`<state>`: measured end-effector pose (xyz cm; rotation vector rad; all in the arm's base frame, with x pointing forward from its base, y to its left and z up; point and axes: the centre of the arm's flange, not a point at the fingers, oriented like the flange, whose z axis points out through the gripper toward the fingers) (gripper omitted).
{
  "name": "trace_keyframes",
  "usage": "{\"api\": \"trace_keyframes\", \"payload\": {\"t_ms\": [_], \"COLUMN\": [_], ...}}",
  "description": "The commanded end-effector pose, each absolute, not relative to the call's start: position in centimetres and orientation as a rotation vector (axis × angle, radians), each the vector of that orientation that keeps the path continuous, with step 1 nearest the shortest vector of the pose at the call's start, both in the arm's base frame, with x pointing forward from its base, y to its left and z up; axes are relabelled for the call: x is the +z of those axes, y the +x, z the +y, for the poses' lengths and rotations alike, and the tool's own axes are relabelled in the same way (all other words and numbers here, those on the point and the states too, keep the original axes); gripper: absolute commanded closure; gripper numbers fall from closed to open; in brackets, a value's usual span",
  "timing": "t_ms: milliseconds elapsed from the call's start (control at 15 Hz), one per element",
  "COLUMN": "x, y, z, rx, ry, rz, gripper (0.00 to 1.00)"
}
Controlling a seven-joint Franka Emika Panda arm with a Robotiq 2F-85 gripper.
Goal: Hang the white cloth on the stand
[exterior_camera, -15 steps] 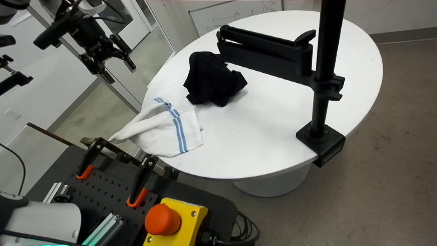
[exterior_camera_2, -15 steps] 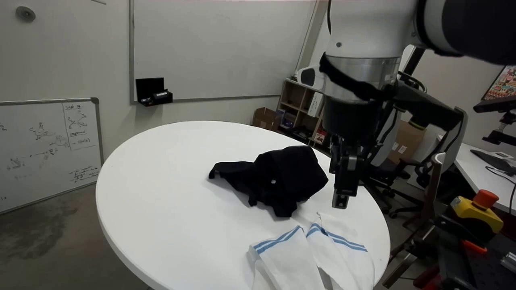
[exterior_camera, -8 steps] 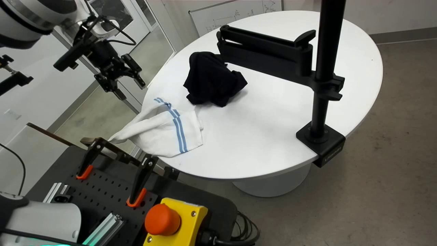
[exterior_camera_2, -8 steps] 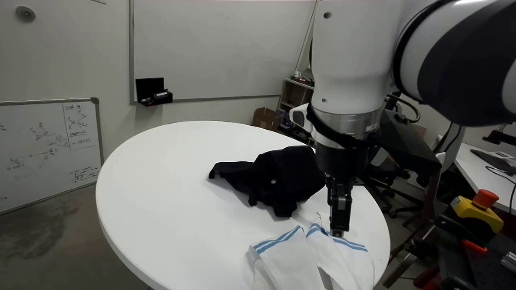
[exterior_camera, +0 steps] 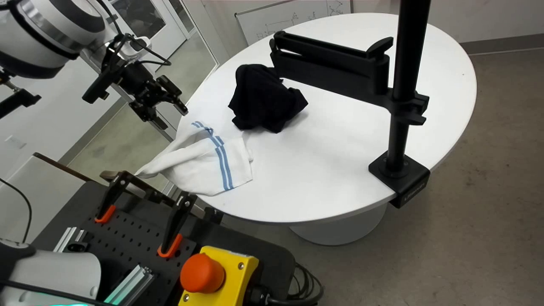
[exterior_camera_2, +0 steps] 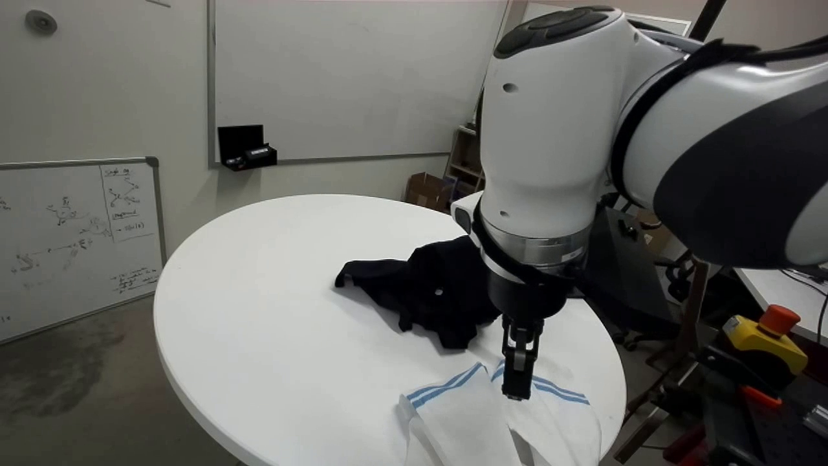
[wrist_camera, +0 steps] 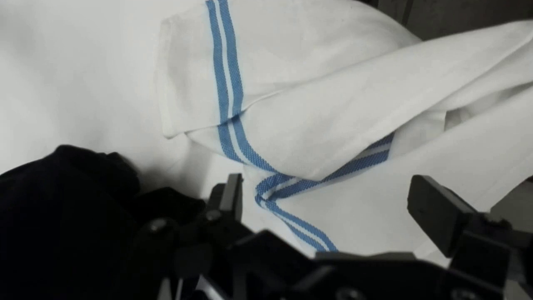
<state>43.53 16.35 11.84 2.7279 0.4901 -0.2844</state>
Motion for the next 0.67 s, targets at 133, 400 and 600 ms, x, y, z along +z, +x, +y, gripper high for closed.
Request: {"api": "trace_keyframes", "payload": {"t_ms": [133, 400, 600], "x": [10.8, 9.5, 8.5], "y": [43.5, 42.9, 42.8], "z": [19.2, 19.4, 19.1], "rx": [-0.109, -0.135, -0.155], "ry": [2.697, 2.689, 2.677], "rz": [0.393, 0.342, 0.335], "gripper": [0.0, 0.0, 0.0]}}
